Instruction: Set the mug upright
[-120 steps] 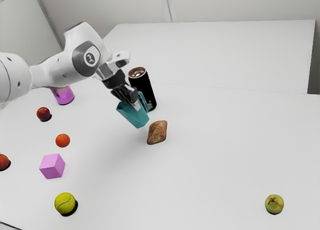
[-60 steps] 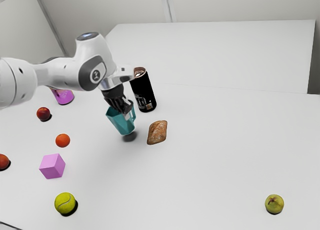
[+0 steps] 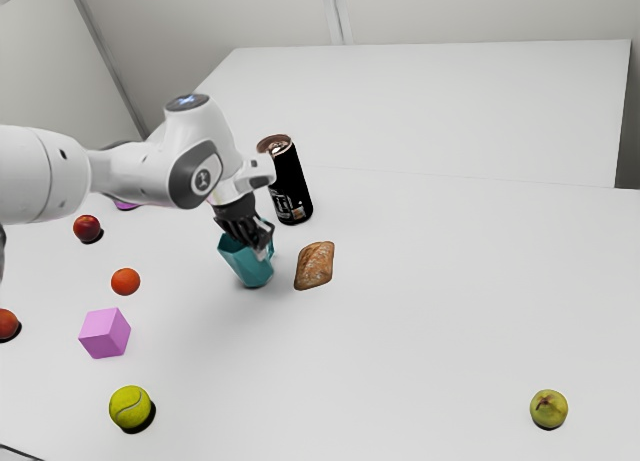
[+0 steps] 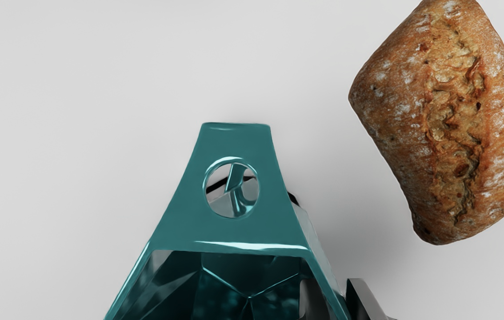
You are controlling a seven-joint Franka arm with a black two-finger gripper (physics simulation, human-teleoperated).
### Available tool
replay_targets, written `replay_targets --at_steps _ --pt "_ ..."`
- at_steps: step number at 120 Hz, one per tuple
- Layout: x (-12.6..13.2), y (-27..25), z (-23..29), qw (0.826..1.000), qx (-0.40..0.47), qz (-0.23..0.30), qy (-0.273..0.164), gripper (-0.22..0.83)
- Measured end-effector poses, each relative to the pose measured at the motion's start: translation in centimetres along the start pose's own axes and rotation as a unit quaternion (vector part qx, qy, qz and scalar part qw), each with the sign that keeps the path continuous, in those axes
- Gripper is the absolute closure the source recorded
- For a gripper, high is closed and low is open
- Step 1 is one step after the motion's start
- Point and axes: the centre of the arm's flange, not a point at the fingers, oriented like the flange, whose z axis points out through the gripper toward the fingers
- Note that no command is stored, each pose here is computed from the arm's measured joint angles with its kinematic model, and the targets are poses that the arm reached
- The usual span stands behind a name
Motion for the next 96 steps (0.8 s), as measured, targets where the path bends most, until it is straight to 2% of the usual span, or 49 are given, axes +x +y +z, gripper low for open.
replay_targets --at_steps 18,36,49,68,96 --pt "0.0 0.0 -0.4 1.0 -0.001 -0.004 0.004 0.33" --pt "0.2 0.8 -3.8 1.0 0.006 0.003 0.031 0.16" --pt "0.7 2.5 -7.5 0.998 0.011 0.017 0.056 0.1" --pt "3.2 3.5 -14.6 0.996 0.01 0.026 0.085 0.05" --pt "7.0 1.9 -19.6 0.998 -0.007 0.02 0.066 0.02"
